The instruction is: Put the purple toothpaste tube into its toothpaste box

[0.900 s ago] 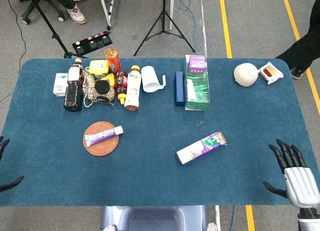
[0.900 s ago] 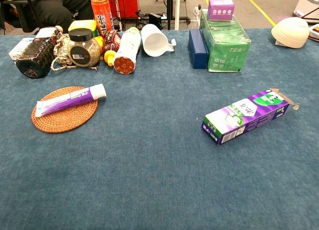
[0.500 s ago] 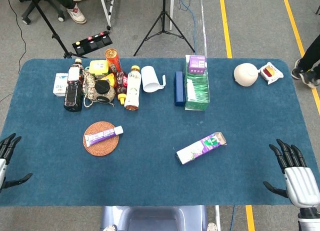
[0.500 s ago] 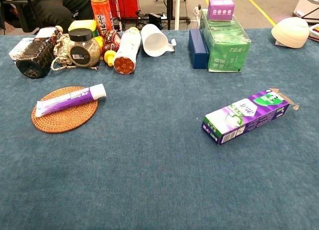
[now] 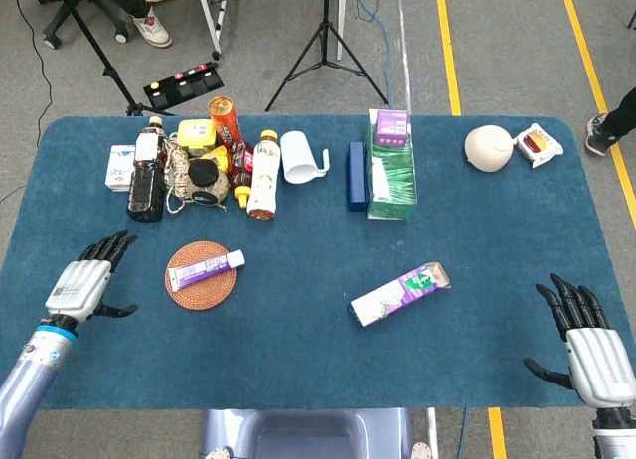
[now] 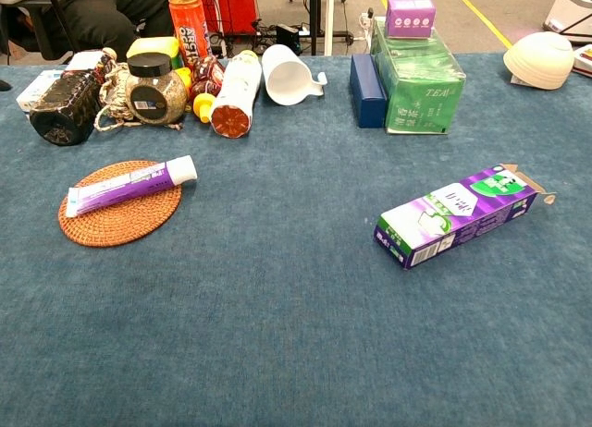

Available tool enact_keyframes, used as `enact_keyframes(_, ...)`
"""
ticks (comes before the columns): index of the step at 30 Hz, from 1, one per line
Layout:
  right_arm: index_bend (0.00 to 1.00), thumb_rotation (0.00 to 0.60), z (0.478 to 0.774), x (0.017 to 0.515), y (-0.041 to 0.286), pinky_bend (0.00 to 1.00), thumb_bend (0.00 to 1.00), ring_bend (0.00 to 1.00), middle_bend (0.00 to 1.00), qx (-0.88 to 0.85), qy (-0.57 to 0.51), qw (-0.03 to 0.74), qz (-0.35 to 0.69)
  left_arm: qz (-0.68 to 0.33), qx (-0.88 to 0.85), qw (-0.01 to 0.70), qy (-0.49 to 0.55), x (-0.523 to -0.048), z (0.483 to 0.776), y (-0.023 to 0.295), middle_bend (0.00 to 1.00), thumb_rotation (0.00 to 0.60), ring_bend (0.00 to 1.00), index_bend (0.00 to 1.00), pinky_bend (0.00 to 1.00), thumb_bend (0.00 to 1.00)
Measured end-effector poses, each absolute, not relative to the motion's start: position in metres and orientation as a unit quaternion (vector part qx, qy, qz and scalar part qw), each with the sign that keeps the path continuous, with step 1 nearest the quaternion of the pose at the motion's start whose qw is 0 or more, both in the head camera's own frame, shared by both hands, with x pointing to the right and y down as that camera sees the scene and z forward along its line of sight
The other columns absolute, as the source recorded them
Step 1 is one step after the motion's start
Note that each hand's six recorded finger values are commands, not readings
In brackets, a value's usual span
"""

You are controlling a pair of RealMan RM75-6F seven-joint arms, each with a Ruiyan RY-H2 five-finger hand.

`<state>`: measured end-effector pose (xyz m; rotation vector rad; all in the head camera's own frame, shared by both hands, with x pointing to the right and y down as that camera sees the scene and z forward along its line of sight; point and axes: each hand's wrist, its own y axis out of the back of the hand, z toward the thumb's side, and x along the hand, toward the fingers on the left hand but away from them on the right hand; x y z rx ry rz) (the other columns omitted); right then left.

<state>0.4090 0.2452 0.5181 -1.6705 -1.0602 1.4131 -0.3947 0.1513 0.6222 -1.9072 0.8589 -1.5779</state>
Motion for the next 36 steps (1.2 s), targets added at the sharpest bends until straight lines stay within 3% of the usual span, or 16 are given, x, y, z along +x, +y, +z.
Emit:
enact_keyframes(7, 0.08, 0.6, 0.519, 0.412, 0.242, 0.0, 0.09, 0.0, 0.0, -0.648, -0.411, 0.34, 0.544, -0.576, -0.711, 0.257, 0.31, -0.344, 0.653, 0.134, 0.0, 0.6, 0.02, 0.01, 0.27, 0.13)
enact_keyframes(19, 0.08, 0.6, 0.52, 0.413, 0.241, 0.0, 0.09, 0.0, 0.0, -0.647, -0.411, 0.337, 0.547, -0.603, -0.697, 0.243, 0.301, -0.317, 0.684, 0.119, 0.0, 0.6, 0.02, 0.03, 0.27, 0.14)
enact_keyframes(30, 0.08, 0.6, 0.524, 0.413, 0.239, 0.0, 0.09, 0.0, 0.0, -0.647, -0.41, 0.334, 0.55, -0.613, -0.685, 0.257, 0.298, -0.303, 0.701, 0.114, 0.05, 0.6, 0.06, 0.19, 0.29, 0.15)
enact_keyframes(36, 0.08, 0.6, 0.525, 0.414, 0.238, 0.0, 0.09, 0.0, 0.0, -0.646, -0.411, 0.332, 0.551, -0.623, -0.673, 0.264, 0.298, -0.3, 0.707, 0.114, 0.06, 0.6, 0.07, 0.21, 0.31, 0.16)
